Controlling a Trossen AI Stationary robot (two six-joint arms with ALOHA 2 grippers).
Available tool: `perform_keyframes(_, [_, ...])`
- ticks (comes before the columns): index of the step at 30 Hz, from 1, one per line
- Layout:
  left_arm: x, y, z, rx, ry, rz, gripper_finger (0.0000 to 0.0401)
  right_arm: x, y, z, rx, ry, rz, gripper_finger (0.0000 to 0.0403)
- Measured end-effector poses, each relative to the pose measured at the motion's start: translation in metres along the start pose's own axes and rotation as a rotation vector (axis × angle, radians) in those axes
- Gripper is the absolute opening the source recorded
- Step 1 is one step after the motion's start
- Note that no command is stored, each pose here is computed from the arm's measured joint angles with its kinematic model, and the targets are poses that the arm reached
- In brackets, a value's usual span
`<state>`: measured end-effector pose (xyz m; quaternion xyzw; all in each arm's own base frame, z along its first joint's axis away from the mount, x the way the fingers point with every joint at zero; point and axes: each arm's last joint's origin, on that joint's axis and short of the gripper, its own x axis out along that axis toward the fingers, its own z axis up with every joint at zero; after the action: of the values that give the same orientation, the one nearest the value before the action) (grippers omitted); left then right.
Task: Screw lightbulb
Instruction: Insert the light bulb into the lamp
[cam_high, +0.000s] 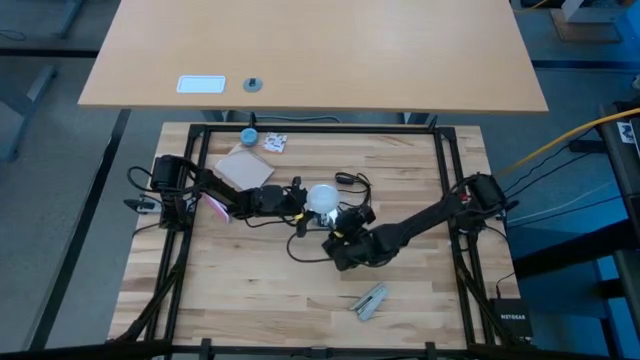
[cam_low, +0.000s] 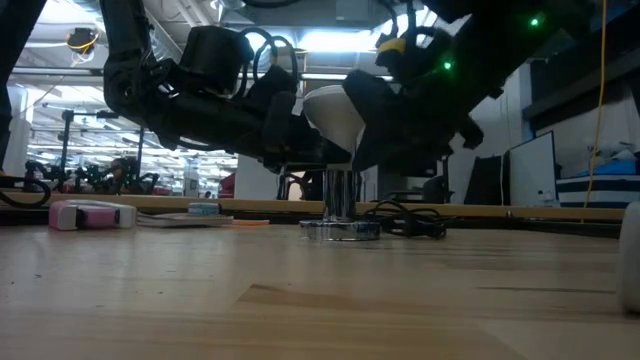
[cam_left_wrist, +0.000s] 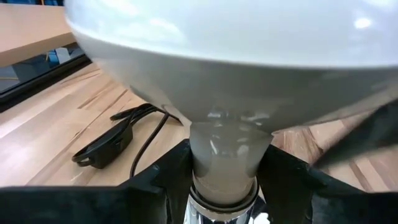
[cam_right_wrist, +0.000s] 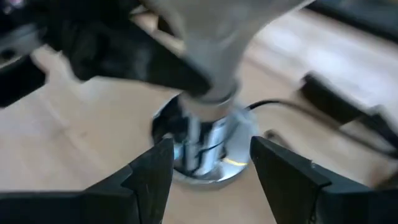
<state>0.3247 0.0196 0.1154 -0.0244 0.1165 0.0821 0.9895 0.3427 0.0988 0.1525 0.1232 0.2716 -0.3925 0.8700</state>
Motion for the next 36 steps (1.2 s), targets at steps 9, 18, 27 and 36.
perform_keyframes(9, [0.000, 0.000, 0.000, -0.020, -0.002, -0.003, 0.0156, 0.027, 0.010, -0.023, 0.013, 0.082, 0.042, 0.0225])
perform_keyframes(18, [0.000, 0.000, 0.000, -0.020, 0.000, -0.020, 0.0157, 0.047, 0.006, -0.033, 0.054, 0.062, -0.042, 0.0225])
perform_keyframes(27, [0.000, 0.002, 0.000, -0.016, 0.000, 0.014, 0.0157, 0.060, -0.008, -0.026, 0.074, 0.049, -0.129, 0.0225])
perform_keyframes(36, [0.000, 0.002, 0.000, -0.015, 0.001, 0.002, 0.0157, 0.062, -0.013, -0.027, 0.068, 0.047, -0.174, 0.0225])
